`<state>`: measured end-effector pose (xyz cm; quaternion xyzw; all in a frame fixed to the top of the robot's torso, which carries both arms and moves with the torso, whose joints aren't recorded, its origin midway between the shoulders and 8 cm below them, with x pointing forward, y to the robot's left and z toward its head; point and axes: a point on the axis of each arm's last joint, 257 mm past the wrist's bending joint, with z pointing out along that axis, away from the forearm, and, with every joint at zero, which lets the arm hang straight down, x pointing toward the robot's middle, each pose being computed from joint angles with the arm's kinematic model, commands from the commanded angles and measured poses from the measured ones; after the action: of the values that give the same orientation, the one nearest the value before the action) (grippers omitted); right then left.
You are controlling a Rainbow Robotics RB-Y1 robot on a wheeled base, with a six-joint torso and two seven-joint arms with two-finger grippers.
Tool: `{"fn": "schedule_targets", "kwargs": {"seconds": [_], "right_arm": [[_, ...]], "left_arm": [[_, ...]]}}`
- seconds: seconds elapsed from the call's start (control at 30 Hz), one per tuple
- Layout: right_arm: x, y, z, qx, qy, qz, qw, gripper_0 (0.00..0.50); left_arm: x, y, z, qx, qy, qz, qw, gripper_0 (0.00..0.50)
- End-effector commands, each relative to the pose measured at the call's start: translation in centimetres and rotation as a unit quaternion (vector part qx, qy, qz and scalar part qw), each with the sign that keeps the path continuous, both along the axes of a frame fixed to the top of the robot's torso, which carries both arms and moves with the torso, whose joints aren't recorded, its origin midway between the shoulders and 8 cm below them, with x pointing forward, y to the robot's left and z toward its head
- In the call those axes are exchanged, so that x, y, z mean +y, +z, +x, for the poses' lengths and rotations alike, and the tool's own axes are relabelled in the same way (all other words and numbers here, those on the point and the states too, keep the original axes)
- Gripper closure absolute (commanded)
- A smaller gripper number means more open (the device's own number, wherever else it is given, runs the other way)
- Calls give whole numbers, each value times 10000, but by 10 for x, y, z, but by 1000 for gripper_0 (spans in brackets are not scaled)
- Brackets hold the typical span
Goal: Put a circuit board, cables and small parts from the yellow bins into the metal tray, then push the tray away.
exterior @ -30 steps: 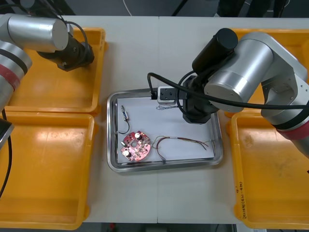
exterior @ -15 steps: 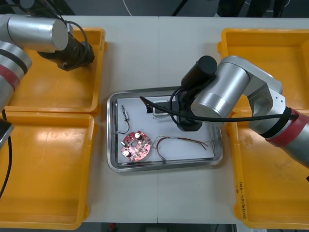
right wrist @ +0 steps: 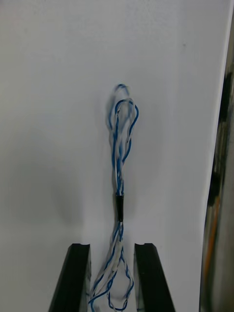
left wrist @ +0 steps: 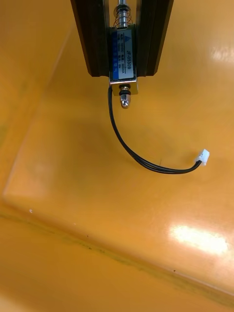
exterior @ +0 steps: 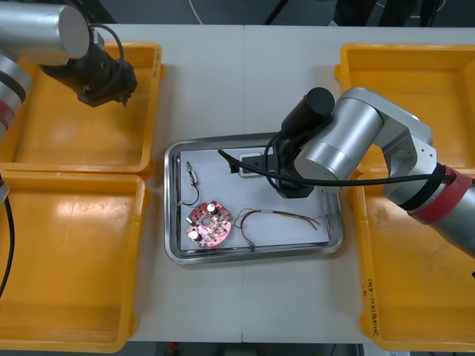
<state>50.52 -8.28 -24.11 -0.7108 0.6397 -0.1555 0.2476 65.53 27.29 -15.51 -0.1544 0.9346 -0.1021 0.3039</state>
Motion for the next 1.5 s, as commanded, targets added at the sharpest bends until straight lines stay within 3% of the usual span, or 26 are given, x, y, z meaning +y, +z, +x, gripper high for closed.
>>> {"fn": "schedule_targets", "kwargs": {"seconds": [0.03,0.5,0.73,0.87,1.0,1.03,1.2,1.37,1.5], "right_arm": [[19,23,7,-284,295,7,9992,0],[10,60,-15,-84,112,45,9999,0],[-32,79,-44,531,-462,153,9974,0],[-65,92,-59,900,-1084,527,9886,0],[-79,118,-58,706,-1627,1258,9761,0],[-79,118,-58,706,-1627,1258,9761,0],[-119,143,-60,184,-2532,1892,9486,0],[-163,138,-77,-94,-3385,2135,9164,0],[-192,131,-89,-165,-3963,2294,8888,0]], "left_arm": [[14,71,1,-349,-178,96,9992,499],[0,102,-52,211,-455,382,9980,500],[-15,114,-75,364,-520,491,9968,500],[-27,116,-86,331,-457,450,9974,499],[-41,116,-99,272,-493,425,9975,498],[-41,116,-99,272,-493,425,9975,498],[-65,111,-121,304,-599,475,9966,500],[-91,98,-133,282,-627,471,9965,499],[-109,85,-139,346,-649,516,9960,500]]}}
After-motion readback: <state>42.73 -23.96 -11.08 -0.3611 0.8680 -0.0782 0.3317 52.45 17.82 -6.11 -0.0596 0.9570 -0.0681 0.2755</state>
